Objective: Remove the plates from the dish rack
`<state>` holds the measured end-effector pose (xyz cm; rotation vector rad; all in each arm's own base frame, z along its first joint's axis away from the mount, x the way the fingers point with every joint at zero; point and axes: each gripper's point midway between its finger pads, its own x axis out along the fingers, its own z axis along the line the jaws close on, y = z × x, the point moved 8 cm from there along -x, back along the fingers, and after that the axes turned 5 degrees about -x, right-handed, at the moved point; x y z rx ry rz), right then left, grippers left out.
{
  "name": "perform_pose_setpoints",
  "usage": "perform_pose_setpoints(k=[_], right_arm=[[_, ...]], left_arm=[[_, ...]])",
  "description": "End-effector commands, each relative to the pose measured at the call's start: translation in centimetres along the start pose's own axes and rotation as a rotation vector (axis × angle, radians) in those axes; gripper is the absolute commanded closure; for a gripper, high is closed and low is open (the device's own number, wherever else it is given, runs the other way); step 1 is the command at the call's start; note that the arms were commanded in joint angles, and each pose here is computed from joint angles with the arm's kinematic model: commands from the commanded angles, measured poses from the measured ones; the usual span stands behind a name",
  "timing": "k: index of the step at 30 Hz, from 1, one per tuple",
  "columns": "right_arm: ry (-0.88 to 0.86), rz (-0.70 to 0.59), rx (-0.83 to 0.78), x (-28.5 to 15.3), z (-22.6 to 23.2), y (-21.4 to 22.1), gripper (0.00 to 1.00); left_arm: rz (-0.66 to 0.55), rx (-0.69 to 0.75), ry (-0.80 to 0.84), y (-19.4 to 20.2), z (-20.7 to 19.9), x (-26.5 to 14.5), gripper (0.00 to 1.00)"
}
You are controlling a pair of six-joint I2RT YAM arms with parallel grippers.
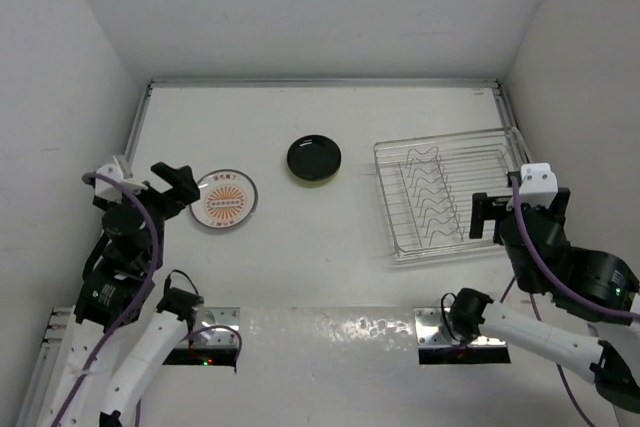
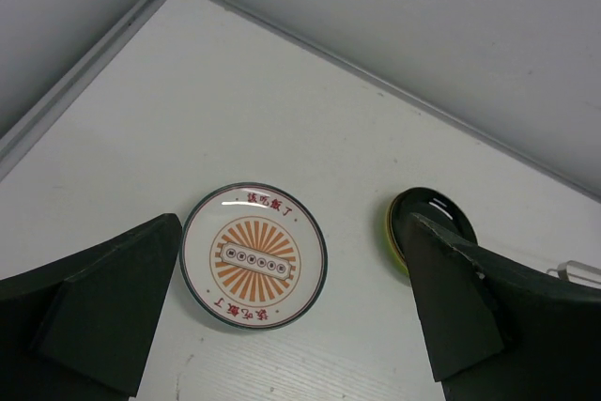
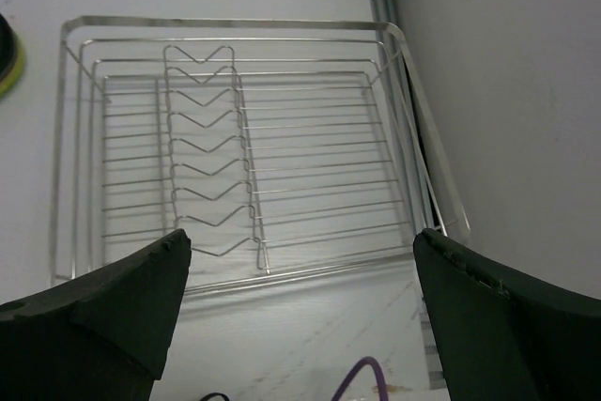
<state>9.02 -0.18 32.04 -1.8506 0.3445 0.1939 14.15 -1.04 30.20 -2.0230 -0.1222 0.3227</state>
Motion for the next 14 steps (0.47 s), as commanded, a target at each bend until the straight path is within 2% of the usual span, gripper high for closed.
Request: perform_pose_setpoints(k=[1, 14], right_arm=[[0.061, 0.034, -0.044, -0.19, -1.04, 1.33, 0.01], [0.035, 0.016, -0.007, 0.28, -0.20, 2.11, 0.01]], left_arm=[[-0.025, -0.005, 0.025, 0.00, -0.12, 0.19, 0.00], [0.007, 0.005, 0.076, 0.65, -0.63, 0.48, 0.00]])
